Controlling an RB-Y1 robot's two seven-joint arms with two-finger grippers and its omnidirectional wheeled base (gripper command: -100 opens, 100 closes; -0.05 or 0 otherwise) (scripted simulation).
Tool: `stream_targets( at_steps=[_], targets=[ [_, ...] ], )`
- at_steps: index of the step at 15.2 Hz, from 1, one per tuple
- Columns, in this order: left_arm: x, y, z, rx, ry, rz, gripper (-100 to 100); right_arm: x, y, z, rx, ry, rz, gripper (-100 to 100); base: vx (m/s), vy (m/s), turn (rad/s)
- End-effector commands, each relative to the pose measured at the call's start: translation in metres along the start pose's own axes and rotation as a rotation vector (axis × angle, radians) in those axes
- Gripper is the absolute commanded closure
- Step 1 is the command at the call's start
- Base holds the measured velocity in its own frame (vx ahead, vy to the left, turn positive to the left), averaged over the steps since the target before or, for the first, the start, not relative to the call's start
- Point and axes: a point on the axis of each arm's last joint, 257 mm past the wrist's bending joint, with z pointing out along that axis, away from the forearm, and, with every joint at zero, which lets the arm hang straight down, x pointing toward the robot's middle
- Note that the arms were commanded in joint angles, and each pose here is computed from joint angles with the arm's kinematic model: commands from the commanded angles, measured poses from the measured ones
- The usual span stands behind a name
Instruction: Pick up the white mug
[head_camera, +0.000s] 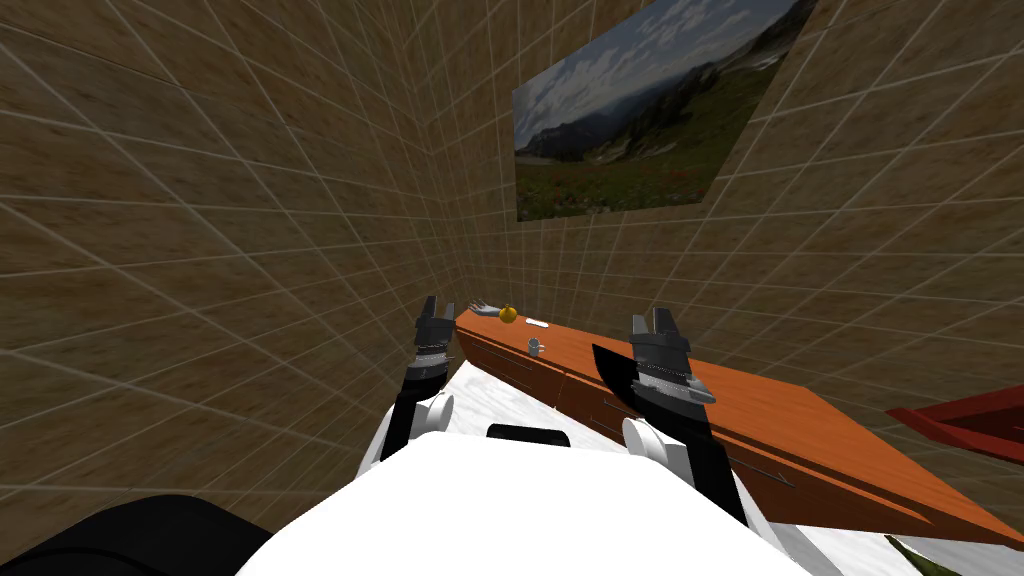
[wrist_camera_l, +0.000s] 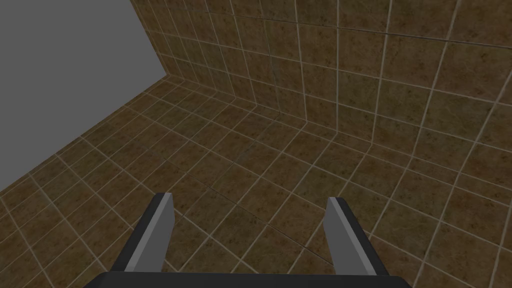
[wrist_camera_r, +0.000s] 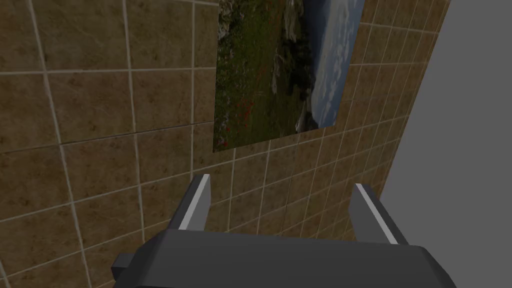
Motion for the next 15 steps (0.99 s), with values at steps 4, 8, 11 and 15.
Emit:
stream_targets(
  at_steps=[4,8,11,15],
  targets=[
    [0.000,0.000,0.000,0.000,0.000,0.000,0,0.009,-0.019,0.003,0.042,0.093,0.008,-100,0.010,0.025,0.025],
    [0.000,0.000,0.000,0.000,0.000,0.000,0,0.012,-0.039,0.006,0.096,0.146,0.028,-100,0.022,0.049,0.031],
    [0.000,0.000,0.000,0.000,0.000,0.000,0,0.011,-0.052,0.007,0.131,0.162,0.044,-100,0.028,0.052,0.036],
    [0.000,0.000,0.000,0.000,0.000,0.000,0,0.007,-0.083,0.008,0.217,0.178,0.086,-100,0.032,0.072,0.048]
  ],
)
